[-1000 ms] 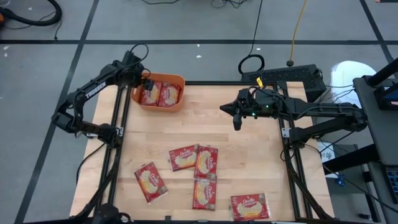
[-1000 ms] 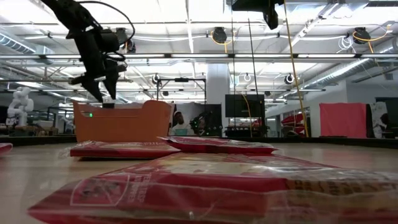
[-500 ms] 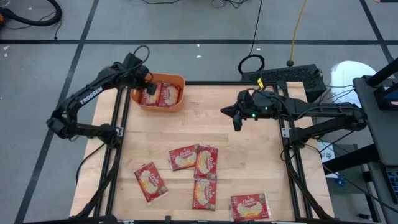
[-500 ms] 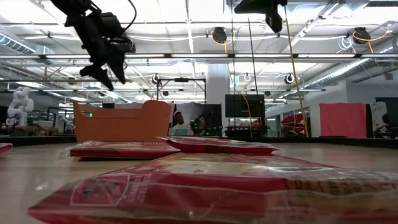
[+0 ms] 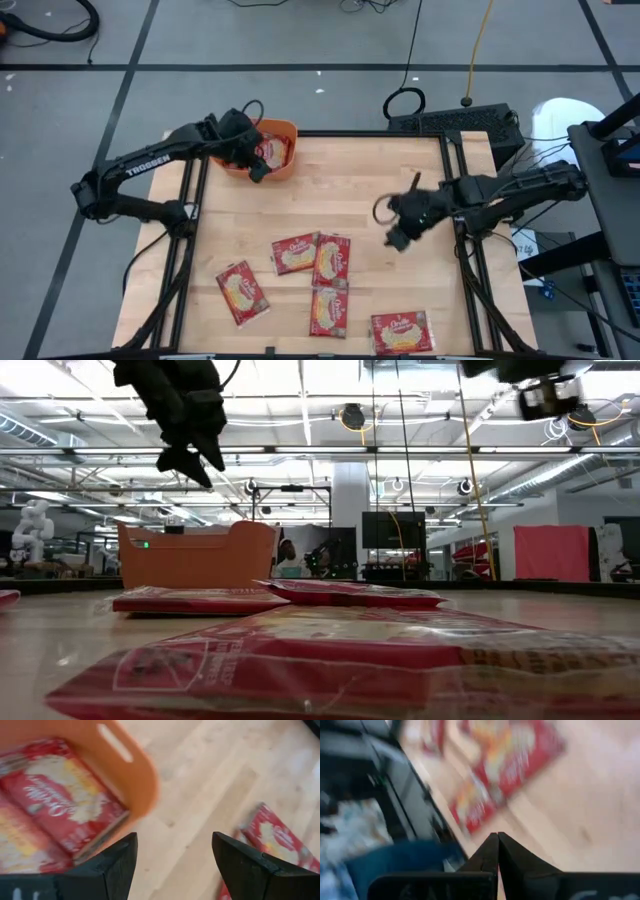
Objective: Sort popcorn bags into baskets
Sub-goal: Stack the red popcorn bag on top of the red popcorn bag in the orange bin
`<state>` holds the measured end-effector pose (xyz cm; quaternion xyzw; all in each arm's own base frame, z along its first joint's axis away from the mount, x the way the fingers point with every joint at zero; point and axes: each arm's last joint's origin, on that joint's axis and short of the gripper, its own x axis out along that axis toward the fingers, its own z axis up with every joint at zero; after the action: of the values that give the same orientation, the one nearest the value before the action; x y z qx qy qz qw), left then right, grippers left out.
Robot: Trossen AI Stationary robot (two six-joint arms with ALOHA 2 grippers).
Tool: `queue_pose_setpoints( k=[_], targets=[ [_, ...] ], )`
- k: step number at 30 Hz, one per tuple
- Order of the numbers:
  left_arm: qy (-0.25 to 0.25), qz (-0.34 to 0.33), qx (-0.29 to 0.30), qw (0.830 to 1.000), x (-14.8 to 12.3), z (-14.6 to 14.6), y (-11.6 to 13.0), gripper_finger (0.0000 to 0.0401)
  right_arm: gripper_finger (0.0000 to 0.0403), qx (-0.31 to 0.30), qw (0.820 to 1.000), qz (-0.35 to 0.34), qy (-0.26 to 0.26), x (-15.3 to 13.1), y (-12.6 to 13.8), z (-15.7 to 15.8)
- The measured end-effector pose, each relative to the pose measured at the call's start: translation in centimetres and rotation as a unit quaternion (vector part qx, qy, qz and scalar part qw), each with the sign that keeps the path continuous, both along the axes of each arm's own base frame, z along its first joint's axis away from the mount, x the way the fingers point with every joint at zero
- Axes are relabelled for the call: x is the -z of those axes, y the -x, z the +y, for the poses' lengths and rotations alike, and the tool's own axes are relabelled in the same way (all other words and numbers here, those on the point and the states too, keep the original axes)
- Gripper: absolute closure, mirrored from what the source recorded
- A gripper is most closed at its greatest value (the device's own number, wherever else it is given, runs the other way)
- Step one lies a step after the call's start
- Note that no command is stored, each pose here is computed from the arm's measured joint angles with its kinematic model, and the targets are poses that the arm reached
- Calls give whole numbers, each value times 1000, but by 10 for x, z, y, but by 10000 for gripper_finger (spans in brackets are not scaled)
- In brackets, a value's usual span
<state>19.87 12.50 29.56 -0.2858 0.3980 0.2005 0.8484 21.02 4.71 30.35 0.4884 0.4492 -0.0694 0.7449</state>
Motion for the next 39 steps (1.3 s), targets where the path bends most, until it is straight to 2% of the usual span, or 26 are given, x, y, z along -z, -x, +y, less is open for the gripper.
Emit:
queue_pose_setpoints(
  k=[3, 7, 12, 17, 22, 25, 28, 32, 39],
  targets=[
    [4, -9, -2, 1000, -1, -10, -8, 144, 394, -44, 997, 60, -10, 6, 12, 13],
    [14, -34, -17, 999, -5, -25, -21, 144, 363, -137, 986, 95, 14, 11, 27, 29],
    [33, -66, -31, 997, -9, -51, -36, 144, 318, -278, 956, 43, 83, 13, 36, 47],
    [40, -109, -24, 993, -15, -83, -50, 144, 284, -342, 936, 7, 86, 37, 41, 68],
    [41, -137, -21, 990, -19, -116, -57, 144, 274, -363, 931, -9, 46, 77, 51, 86],
    [33, -134, -18, 990, -16, -134, -60, 144, 279, -361, 932, -20, 8, 97, 57, 94],
    [34, -125, -10, 992, -12, -147, -63, 144, 283, -364, 930, -40, -7, 112, 63, 99],
    [42, -117, -19, 992, -5, -163, -67, 144, 283, -368, 929, -36, 12, 128, 74, 101],
    [39, -106, -25, 993, 10, -184, -78, 144, 284, -363, 928, -49, 60, 134, 83, 106]
  ],
)
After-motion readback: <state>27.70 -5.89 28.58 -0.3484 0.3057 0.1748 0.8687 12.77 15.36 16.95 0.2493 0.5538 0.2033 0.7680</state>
